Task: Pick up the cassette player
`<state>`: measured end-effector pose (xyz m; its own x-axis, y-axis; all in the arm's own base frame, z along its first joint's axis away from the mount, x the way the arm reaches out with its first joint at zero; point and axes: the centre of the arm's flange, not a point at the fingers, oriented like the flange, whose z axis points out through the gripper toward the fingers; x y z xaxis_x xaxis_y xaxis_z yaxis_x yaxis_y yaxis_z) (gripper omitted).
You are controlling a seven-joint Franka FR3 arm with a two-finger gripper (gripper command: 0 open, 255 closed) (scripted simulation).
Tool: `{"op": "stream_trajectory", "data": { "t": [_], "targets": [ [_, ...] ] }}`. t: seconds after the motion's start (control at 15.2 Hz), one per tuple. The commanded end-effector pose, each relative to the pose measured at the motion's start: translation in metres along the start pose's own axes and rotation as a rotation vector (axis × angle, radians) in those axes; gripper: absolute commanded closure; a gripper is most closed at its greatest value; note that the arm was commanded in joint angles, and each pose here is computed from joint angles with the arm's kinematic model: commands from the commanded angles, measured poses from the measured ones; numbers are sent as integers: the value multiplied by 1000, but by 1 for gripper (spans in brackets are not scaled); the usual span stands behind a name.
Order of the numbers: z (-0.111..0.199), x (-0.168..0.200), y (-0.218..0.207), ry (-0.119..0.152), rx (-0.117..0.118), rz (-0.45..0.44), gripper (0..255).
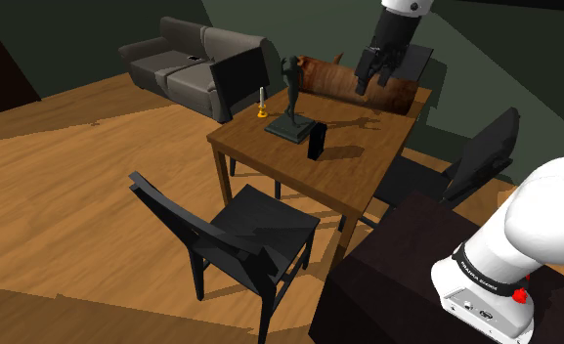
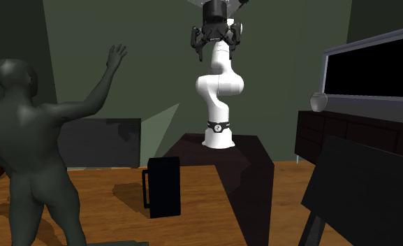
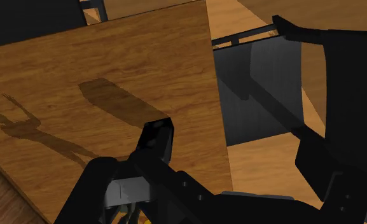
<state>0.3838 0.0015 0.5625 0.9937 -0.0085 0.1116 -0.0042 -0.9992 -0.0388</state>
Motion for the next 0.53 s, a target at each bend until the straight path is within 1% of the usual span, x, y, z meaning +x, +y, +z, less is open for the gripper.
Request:
{"op": "stream_trajectory", "data": {
  "t": [0.0,0.46],
  "targets": [
    [19,21,8,-12,1,21,0],
    [83,89,38,-56,6,95,0]
  ]
}}
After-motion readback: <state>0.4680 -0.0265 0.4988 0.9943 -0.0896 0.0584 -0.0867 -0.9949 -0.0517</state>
